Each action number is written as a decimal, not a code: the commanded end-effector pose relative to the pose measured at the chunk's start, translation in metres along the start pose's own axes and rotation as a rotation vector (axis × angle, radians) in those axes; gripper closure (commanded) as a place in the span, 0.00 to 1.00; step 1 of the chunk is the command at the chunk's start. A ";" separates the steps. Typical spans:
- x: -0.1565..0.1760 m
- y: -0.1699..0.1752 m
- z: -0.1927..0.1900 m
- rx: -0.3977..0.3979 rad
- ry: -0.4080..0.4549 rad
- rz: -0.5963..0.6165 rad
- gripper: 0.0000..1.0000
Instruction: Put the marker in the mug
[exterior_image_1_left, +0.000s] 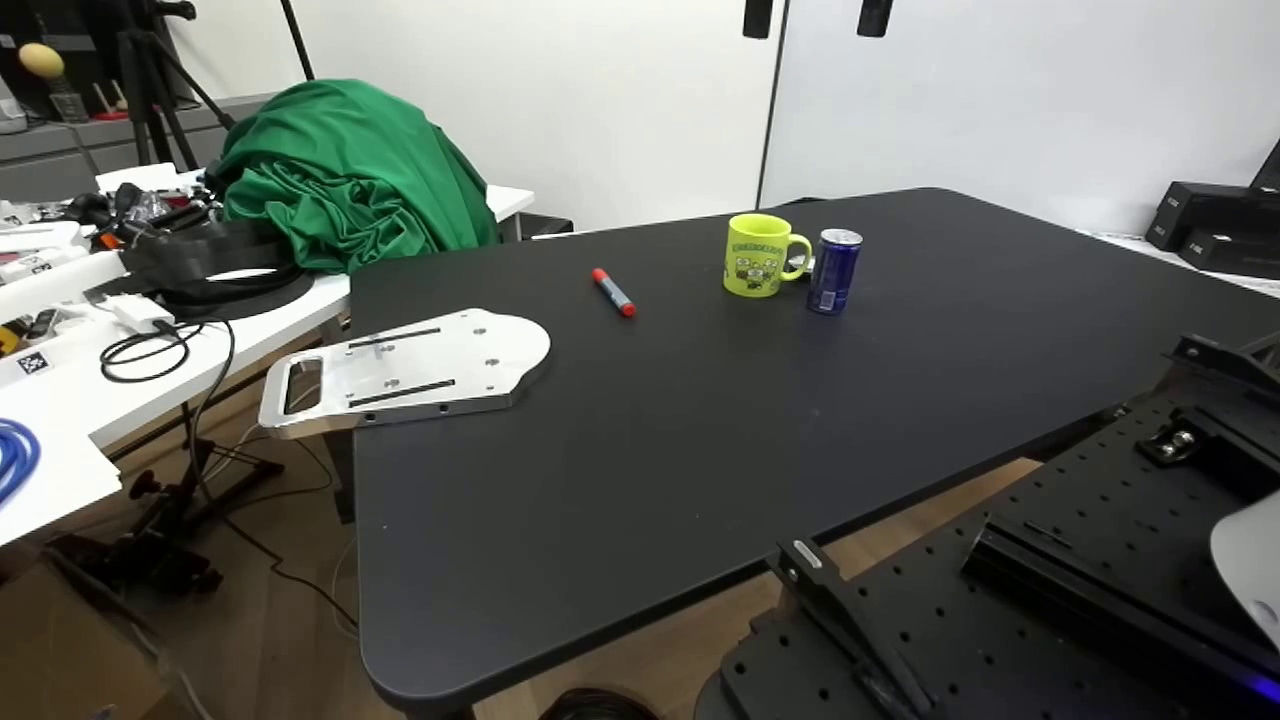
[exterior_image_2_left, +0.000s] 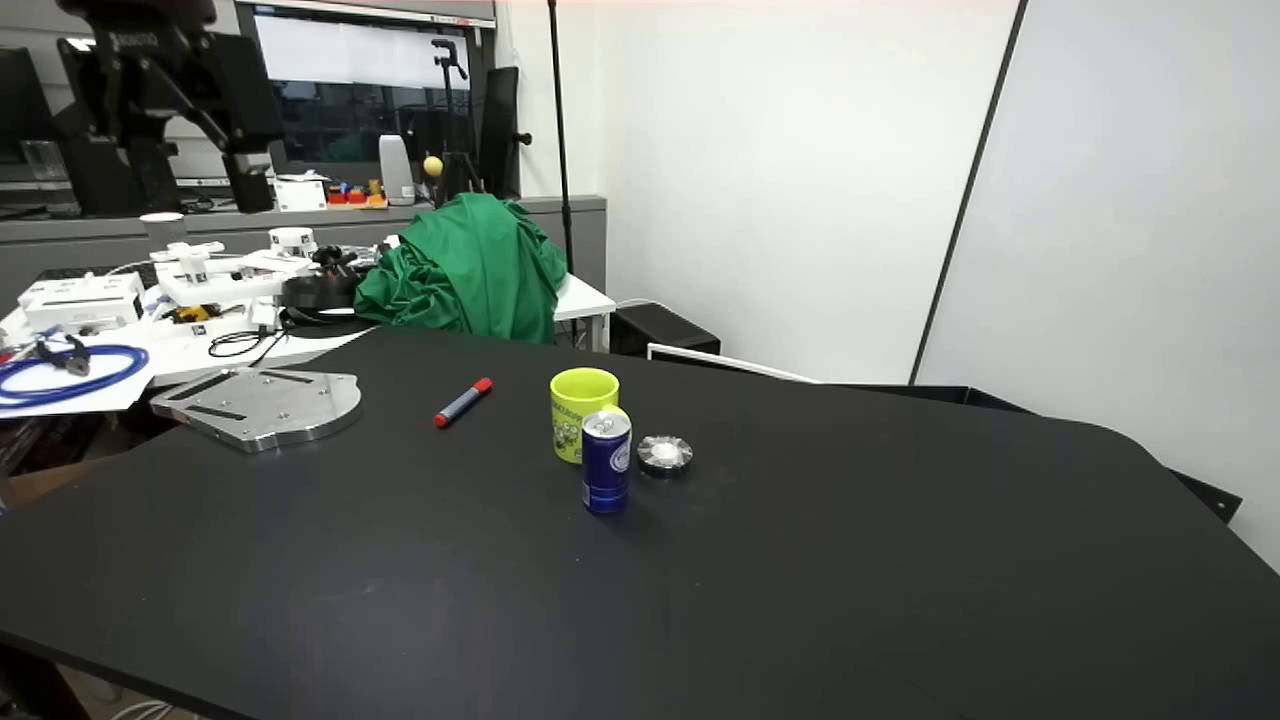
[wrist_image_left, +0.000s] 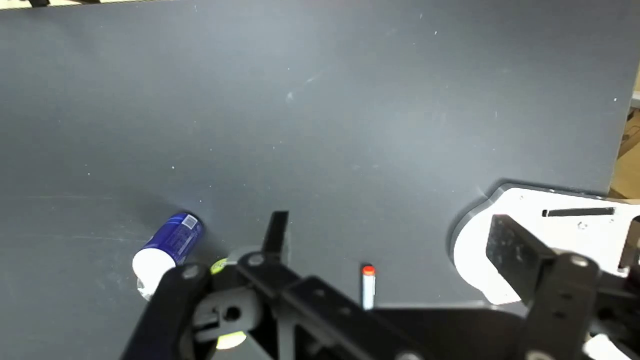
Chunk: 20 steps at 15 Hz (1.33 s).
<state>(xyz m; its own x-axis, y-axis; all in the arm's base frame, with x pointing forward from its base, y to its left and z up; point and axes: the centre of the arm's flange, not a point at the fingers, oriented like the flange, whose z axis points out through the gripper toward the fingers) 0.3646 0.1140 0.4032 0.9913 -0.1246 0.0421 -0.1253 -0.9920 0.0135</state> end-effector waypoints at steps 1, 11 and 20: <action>0.043 -0.009 0.001 0.020 0.000 -0.056 0.00; 0.218 -0.049 0.056 0.027 -0.041 -0.177 0.00; 0.345 -0.093 0.138 -0.007 0.007 -0.076 0.00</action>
<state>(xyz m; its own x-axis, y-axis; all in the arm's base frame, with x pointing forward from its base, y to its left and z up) 0.6554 0.1375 0.2951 0.9992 0.0076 0.0380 0.0067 -0.9997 0.0223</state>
